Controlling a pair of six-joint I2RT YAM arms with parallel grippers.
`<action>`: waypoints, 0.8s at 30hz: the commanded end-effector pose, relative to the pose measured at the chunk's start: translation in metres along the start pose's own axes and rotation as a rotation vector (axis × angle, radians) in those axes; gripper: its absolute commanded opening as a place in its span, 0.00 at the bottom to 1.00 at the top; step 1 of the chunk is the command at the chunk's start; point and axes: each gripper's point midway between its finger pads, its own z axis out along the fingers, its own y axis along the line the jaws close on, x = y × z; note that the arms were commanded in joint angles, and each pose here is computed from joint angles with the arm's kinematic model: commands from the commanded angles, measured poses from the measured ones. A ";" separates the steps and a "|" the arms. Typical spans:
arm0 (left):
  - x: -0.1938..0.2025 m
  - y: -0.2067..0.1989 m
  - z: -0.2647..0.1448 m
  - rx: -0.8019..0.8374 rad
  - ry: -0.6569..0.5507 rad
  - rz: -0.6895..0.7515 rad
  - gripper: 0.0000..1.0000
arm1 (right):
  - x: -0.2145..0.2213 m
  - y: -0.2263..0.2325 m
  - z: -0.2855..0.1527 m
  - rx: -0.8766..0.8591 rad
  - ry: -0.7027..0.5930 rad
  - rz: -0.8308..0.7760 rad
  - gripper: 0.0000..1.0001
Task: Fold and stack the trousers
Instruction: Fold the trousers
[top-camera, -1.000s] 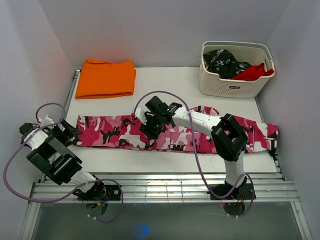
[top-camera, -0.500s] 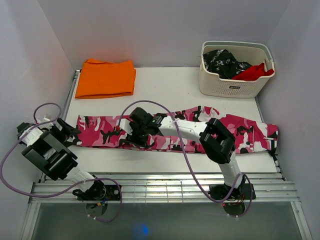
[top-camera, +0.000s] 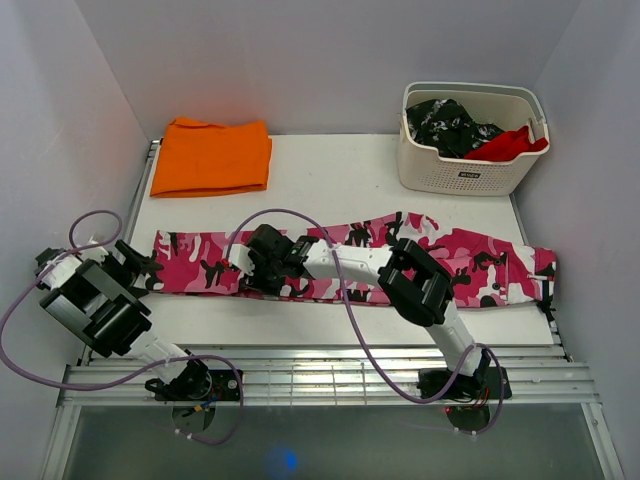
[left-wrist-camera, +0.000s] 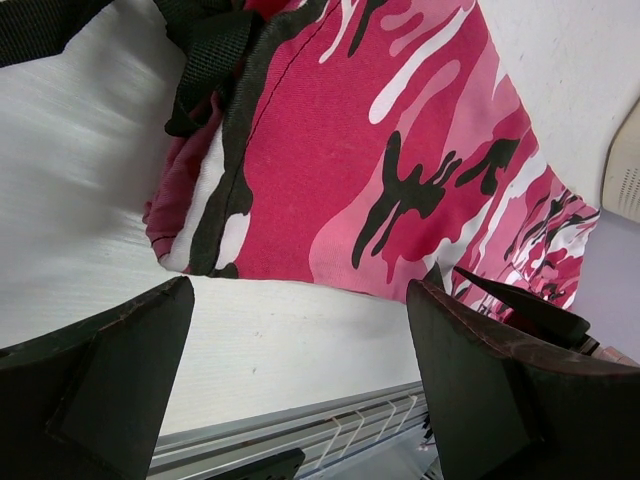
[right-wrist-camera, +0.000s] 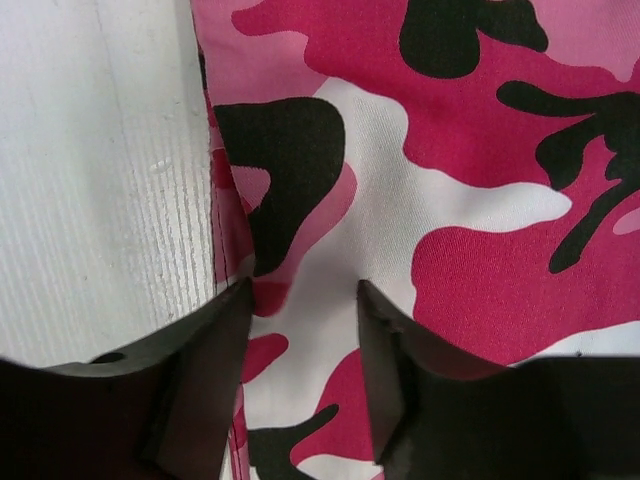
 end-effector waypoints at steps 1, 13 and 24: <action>-0.003 0.002 -0.001 -0.005 -0.014 -0.003 0.98 | -0.026 -0.013 0.004 0.059 -0.069 0.002 0.49; 0.000 0.001 0.010 0.052 -0.004 -0.054 0.98 | -0.045 -0.024 -0.018 0.120 -0.119 0.008 0.08; 0.002 0.002 0.019 0.073 -0.037 -0.091 0.98 | -0.050 -0.028 -0.031 0.142 -0.137 0.014 0.08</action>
